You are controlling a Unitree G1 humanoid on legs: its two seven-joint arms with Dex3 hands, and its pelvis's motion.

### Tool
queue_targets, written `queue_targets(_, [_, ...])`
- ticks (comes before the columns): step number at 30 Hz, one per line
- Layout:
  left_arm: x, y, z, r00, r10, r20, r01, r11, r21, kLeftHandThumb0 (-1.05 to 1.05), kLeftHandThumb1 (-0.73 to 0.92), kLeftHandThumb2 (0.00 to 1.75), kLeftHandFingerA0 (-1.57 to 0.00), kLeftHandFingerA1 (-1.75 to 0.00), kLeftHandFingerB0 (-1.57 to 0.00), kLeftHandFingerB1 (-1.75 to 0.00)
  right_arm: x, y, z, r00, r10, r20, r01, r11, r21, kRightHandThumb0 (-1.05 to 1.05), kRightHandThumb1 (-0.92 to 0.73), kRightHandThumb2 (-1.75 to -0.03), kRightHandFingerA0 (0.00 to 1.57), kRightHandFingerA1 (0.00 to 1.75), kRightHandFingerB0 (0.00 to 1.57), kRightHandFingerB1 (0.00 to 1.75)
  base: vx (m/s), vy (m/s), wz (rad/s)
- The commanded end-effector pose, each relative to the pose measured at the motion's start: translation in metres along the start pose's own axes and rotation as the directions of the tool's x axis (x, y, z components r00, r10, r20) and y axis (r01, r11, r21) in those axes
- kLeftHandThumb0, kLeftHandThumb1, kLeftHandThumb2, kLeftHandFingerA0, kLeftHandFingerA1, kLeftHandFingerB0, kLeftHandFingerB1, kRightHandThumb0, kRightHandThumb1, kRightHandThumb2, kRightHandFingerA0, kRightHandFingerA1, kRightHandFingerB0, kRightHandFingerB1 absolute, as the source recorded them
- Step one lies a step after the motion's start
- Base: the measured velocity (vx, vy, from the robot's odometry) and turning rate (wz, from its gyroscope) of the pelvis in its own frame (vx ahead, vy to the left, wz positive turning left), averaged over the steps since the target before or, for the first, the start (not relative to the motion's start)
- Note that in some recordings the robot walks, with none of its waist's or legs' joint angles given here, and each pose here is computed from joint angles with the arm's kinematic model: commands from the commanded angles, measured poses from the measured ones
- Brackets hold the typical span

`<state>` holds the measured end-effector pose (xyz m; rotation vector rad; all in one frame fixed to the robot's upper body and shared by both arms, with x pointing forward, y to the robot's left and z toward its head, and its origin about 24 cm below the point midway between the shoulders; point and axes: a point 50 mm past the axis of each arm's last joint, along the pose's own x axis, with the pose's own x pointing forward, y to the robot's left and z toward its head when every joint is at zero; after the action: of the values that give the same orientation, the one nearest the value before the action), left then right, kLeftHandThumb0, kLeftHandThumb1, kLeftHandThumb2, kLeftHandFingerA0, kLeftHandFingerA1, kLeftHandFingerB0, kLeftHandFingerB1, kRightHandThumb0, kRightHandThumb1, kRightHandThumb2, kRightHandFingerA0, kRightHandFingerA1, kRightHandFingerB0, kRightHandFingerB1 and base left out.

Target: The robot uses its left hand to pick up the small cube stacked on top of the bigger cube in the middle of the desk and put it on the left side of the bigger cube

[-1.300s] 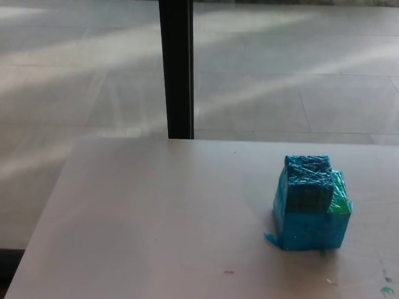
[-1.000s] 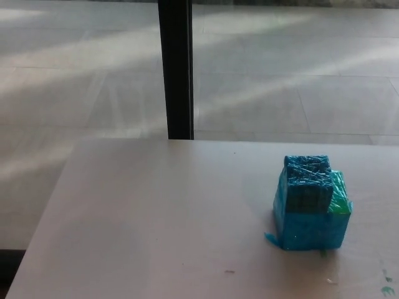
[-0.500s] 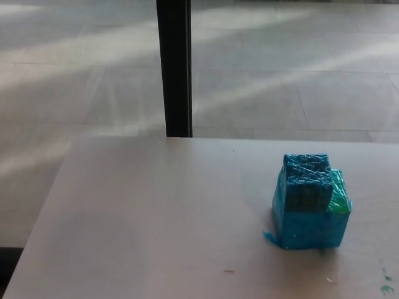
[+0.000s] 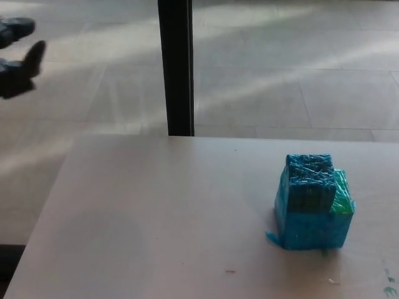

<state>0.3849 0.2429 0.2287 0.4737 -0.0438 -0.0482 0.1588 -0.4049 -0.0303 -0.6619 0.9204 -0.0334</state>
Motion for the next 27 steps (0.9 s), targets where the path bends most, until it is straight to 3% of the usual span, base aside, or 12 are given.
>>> queue_targets(1, [0.013,-0.066,0.028,0.986,-0.159,0.052,0.15,0.979,0.141,-1.04,0.66,0.86,-0.57,-0.73,-0.16,-0.36,-0.005,-0.008,-0.004,1.0,-0.01,-0.01,0.01,1.0,0.001,-0.66,-0.43,-0.74,0.77,0.95,0.59,0.77,0.0,0.0,0.0])
queue_targets(7, [0.016,-0.125,0.044,0.954,-0.287,0.082,0.27,0.947,0.172,-1.01,0.81,0.64,-0.92,-1.14,-0.2,-0.32,-0.003,-0.007,-0.004,1.0,-0.004,-0.012,0.004,1.0,-0.009,-0.67,-0.44,-0.73,0.75,0.92,0.59,0.76,0.0,0.0,0.0])
queue_targets(8, [0.018,-0.137,0.047,0.947,-0.31,0.082,0.293,0.941,0.172,-1.05,0.66,1.07,-0.65,-0.87,-0.15,-0.45,-0.004,-0.007,-0.004,1.0,-0.006,-0.006,0.006,1.0,0.002,-0.65,-0.42,-0.72,0.75,0.92,0.59,0.75,0.0,0.0,0.0])
queue_targets(10, [0.019,-0.141,0.048,0.944,-0.318,0.084,0.3,0.937,0.178,-1.05,0.66,1.07,-0.65,-0.87,-0.15,-0.45,-0.003,-0.007,-0.005,1.0,-0.01,-0.004,0.01,1.0,0.015,-0.65,-0.42,-0.72,0.75,0.92,0.59,0.75,0.0,0.0,0.0])
queue_targets(11, [0.02,-0.157,0.053,0.932,-0.348,0.104,0.328,0.93,0.167,-1.03,0.82,0.65,-0.47,-0.81,-0.2,-0.36,-0.003,-0.007,-0.004,1.0,-0.016,-0.01,0.016,1.0,0.01,-0.64,-0.43,-0.71,0.78,0.92,0.62,0.73,0.0,0.0,0.0])
queue_targets(14, [0.019,-0.17,0.059,0.913,-0.386,0.133,0.347,0.906,0.244,-1.01,0.85,0.66,-0.36,-0.62,-0.2,-0.36,-0.003,-0.007,-0.004,1.0,-0.013,-0.01,0.013,1.0,0.011,-0.68,-0.43,-0.7,0.78,0.93,0.63,0.74,0.0,0.0,0.0])
queue_targets(15, [0.018,-0.175,0.063,0.911,-0.39,0.132,0.344,0.897,0.278,-1.01,0.87,0.67,-0.47,-1.05,-0.22,-0.35,-0.004,-0.007,-0.004,1.0,-0.008,0.003,0.008,1.0,-0.001,-0.67,-0.44,-0.71,0.77,0.92,0.65,0.74,0.0,0.0,0.0])
queue_targets(16, [0.018,-0.182,0.069,0.9,-0.408,0.153,0.355,0.89,0.287,-1.01,0.85,0.67,-0.32,-0.65,-0.22,-0.36,-0.003,-0.007,-0.003,1.0,-0.013,0.007,0.013,1.0,-0.015,-0.68,-0.44,-0.7,0.79,0.92,0.66,0.74,0.0,0.0,0.0])
queue_targets(24, [0.018,-0.198,0.093,0.858,-0.482,0.179,0.386,0.833,0.396,-1.02,0.85,0.66,-0.18,-0.6,-0.19,-0.35,-0.003,-0.011,-0.002,1.0,-0.024,-0.017,0.023,1.0,-0.017,-0.67,-0.44,-0.7,0.82,0.93,0.64,0.72,0.0,0.0,0.0])
queue_targets(25, [0.018,-0.2,0.099,0.845,-0.506,0.173,0.4,0.813,0.422,-0.4,0.27,0.99,-0.08,-0.57,0.0,-0.5,-0.004,-0.013,-0.002,1.0,-0.027,-0.013,0.026,0.999,-0.034,-0.69,-0.45,-0.69,0.82,0.92,0.65,0.72,0.0,0.0,0.0])
queue_targets(26, [0.017,-0.201,0.101,0.839,-0.517,0.168,0.408,0.803,0.434,-1.04,0.64,1.02,-0.09,-0.59,-0.08,-0.41,-0.004,-0.013,-0.002,1.0,-0.026,-0.012,0.026,0.999,-0.04,-0.7,-0.45,-0.7,0.83,0.92,0.64,0.73,0.0,0.0,0.0])
queue_targets(27, [0.017,-0.202,0.103,0.834,-0.527,0.161,0.416,0.794,0.443,-1.05,0.82,0.65,-0.07,-0.55,-0.11,-0.31,-0.003,-0.013,-0.002,1.0,-0.026,-0.012,0.025,0.999,-0.042,-0.7,-0.44,-0.71,0.83,0.92,0.63,0.73,0.0,0.0,0.0])
